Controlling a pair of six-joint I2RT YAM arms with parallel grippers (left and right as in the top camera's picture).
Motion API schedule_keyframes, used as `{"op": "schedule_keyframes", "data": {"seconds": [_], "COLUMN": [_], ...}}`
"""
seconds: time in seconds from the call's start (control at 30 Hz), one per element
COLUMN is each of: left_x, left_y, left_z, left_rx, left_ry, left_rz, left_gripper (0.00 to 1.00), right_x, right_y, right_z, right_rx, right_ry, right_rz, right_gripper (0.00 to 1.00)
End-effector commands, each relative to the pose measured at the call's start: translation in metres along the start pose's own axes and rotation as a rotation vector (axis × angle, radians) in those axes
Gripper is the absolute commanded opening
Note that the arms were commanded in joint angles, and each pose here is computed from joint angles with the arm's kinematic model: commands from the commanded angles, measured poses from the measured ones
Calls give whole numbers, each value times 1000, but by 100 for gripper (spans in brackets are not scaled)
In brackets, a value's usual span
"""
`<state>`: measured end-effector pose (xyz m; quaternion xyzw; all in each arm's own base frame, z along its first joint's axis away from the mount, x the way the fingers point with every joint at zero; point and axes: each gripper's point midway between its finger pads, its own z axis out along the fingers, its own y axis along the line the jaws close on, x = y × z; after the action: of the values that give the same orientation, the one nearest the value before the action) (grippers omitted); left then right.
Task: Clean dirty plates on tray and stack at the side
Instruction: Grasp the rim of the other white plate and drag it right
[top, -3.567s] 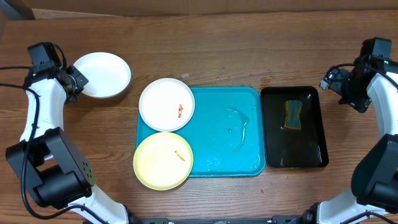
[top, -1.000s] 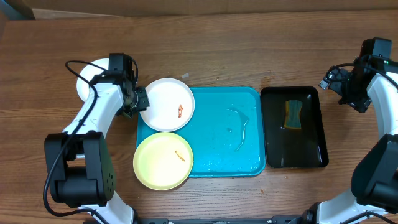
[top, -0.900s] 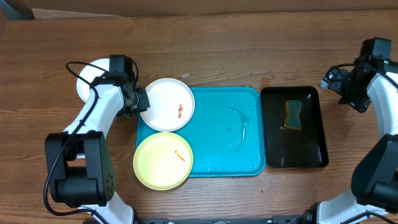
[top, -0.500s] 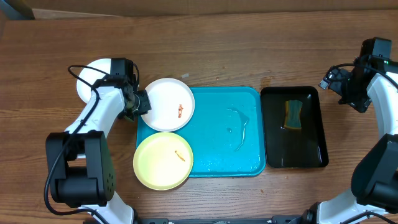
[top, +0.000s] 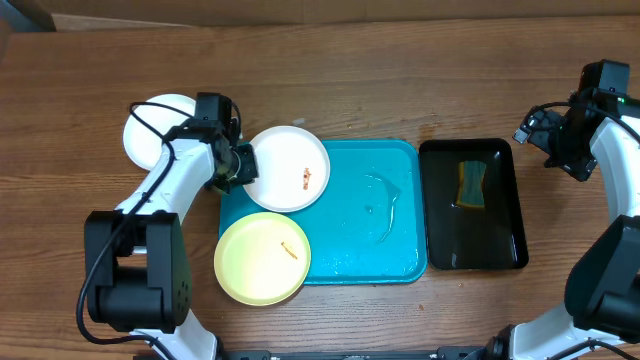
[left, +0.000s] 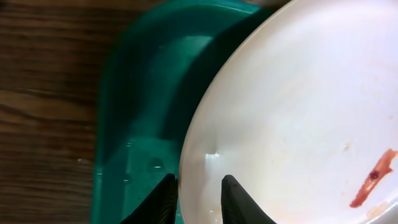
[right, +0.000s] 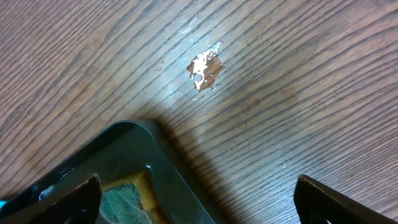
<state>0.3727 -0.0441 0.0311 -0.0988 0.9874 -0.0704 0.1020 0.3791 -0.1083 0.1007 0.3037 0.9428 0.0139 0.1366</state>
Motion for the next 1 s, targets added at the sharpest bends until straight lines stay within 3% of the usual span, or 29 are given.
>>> {"op": "schedule_keyframes", "data": {"seconds": [0.0,0.6,0.97], "left_x": [9,63,24], "left_y": [-25,-116,-118], "left_z": [1,6,-4], "left_rx": [62,110,141], "left_ry": [20,72,-35], "left_rz": [33,290,222], "left_gripper": [26,27,40], "right_x": [-6,-6,-6], "right_y": [2,2,2], "right_z": [-7,-7,-7], "right_rx": [-12,-12,-12], "right_ry": [-25,-25,-25], "right_rz": [5,5,5], "right_gripper": [100,100,100]}}
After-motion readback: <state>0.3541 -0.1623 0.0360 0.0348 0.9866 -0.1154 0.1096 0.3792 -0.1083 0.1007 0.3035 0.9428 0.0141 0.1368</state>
